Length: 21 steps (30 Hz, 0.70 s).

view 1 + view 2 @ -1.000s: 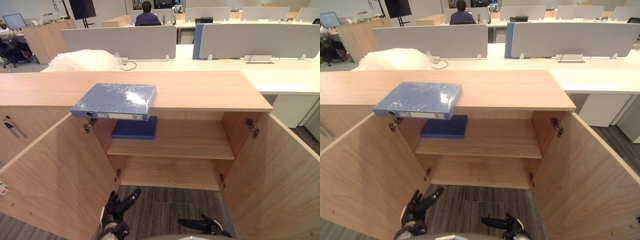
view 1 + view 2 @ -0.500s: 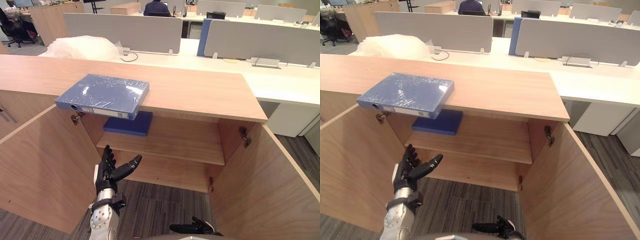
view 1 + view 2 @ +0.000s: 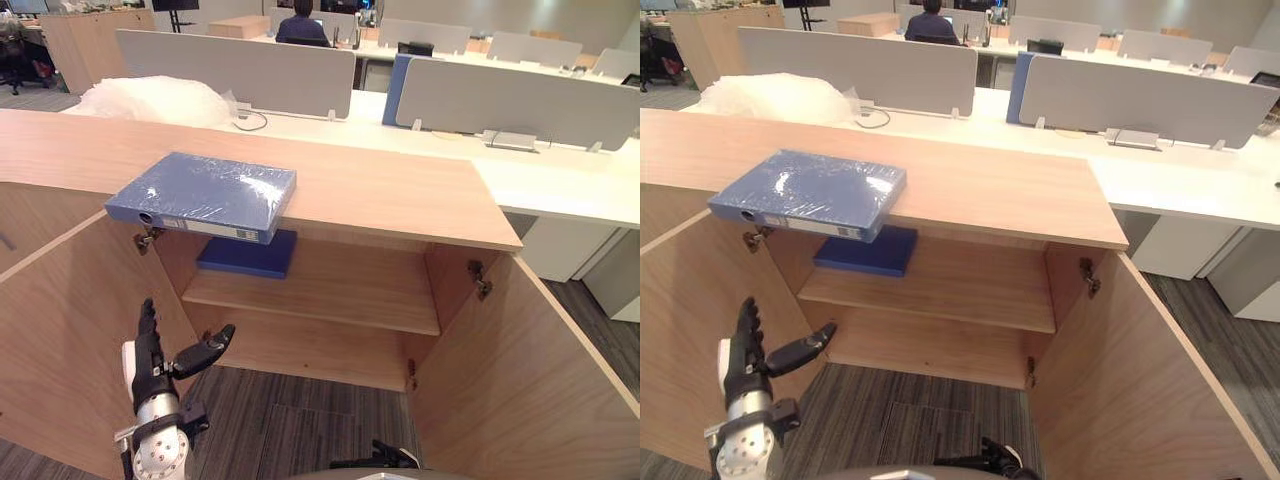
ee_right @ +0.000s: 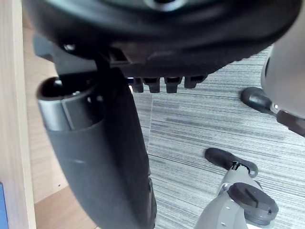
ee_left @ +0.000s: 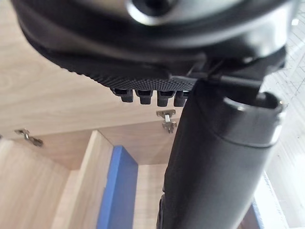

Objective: Walk over to the cabinet, pick up the folder, carry it to the office cabinet, place the folder inside the office cabinet, then close the office cabinet door

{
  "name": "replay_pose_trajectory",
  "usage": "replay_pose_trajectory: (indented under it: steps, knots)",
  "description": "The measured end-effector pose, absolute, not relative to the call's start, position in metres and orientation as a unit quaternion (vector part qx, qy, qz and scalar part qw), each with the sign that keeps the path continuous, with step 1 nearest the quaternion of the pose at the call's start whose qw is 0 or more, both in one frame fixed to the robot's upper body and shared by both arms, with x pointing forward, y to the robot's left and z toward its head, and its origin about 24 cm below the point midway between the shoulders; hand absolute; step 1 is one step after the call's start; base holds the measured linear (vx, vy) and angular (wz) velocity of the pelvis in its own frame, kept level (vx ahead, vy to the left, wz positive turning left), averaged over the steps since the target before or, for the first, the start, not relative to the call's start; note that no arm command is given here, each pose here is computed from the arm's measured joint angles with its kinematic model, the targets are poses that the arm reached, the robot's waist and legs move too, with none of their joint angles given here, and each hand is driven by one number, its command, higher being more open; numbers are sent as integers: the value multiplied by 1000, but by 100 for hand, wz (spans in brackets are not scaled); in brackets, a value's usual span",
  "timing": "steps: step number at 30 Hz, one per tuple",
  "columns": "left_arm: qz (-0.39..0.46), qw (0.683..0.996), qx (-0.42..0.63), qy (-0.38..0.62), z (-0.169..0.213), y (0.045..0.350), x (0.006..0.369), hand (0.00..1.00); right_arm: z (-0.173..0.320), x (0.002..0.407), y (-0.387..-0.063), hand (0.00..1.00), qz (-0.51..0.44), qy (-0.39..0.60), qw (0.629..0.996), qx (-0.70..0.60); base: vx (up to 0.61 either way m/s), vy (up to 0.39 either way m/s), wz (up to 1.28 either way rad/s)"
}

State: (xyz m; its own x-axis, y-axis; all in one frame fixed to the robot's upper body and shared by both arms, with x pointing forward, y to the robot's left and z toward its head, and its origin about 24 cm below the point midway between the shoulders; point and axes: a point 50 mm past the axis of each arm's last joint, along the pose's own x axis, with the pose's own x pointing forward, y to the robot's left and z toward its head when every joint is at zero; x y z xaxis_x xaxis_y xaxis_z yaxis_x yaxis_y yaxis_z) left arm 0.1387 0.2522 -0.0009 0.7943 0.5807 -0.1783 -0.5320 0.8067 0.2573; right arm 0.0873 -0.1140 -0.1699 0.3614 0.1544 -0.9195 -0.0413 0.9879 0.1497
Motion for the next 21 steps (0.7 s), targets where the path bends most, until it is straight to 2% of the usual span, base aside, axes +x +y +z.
replay_pose_trajectory:
  steps: [3,7,9,11,12,14,16,21]
  knots:
    - [325,921,151,152,-2,262,129,100,-170,87,-114,100,64,562,823,46,-69,5,3]
    - [382,889,215,136,17,274,117,100,-170,85,-114,100,64,568,819,46,-20,-14,12]
    - [419,863,255,117,32,283,109,100,-171,83,-115,100,67,571,817,39,7,-3,2]
    - [456,828,313,95,48,289,104,100,-171,82,-115,100,67,572,817,38,0,0,0]
    - [480,799,354,75,62,291,102,100,-171,81,-115,100,66,573,816,37,0,0,0]
    - [499,769,396,47,78,292,103,100,-171,81,-115,100,66,572,817,37,2,7,-2]
    - [508,753,417,22,88,291,111,100,-171,80,-115,100,67,572,817,35,0,8,-6]
    - [502,741,444,-35,107,286,138,100,-171,81,-115,100,78,565,821,20,9,-15,-14]
